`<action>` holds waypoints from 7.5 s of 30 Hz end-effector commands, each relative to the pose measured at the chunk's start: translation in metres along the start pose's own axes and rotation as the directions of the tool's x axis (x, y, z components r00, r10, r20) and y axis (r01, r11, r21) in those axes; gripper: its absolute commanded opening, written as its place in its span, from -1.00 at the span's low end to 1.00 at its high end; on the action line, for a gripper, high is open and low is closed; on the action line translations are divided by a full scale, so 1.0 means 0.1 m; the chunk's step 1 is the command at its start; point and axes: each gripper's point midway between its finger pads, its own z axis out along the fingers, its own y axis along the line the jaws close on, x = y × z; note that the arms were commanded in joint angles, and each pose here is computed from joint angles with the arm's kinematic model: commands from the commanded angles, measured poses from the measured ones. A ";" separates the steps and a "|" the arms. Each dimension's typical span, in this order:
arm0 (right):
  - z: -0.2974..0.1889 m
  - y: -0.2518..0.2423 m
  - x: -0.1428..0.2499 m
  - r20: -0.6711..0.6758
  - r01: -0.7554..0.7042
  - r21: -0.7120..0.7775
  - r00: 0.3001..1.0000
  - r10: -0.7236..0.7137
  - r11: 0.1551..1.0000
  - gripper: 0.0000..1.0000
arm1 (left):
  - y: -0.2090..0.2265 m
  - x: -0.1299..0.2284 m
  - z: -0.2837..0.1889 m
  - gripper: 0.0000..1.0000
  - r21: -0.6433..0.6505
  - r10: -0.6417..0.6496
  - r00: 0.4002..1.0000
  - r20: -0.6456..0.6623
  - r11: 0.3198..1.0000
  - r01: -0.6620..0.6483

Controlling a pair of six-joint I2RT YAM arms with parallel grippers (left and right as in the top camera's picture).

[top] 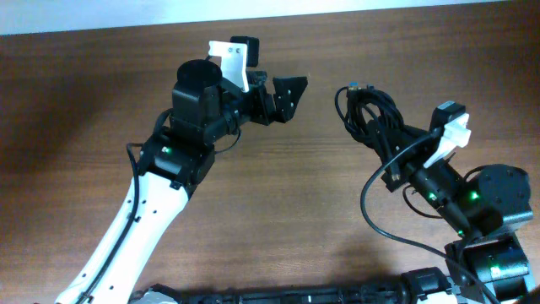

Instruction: Untangle cables

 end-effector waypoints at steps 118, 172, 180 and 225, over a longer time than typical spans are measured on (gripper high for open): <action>-0.02 -0.73 0.20 -0.076 0.046 0.368 0.997 -0.019 0.929 0.97 | -0.73 -0.05 -0.20 -1.00 0.320 -0.340 0.921 -0.187 0.866 0.385; -0.13 -1.33 -0.17 0.047 0.062 0.677 0.991 -0.128 0.733 0.97 | -1.02 0.24 -0.24 -1.00 0.325 -0.396 0.839 -0.373 0.791 0.518; -0.32 -1.52 -0.16 0.038 0.056 0.782 0.990 -0.138 0.621 0.97 | -0.59 -0.08 -0.25 -1.00 0.322 -0.275 0.946 -0.171 0.892 0.317; 0.22 0.25 0.45 -0.161 0.193 -0.302 0.955 -0.249 0.934 -0.09 | -0.61 0.29 -0.30 -1.00 0.431 0.644 0.758 0.105 0.658 -0.618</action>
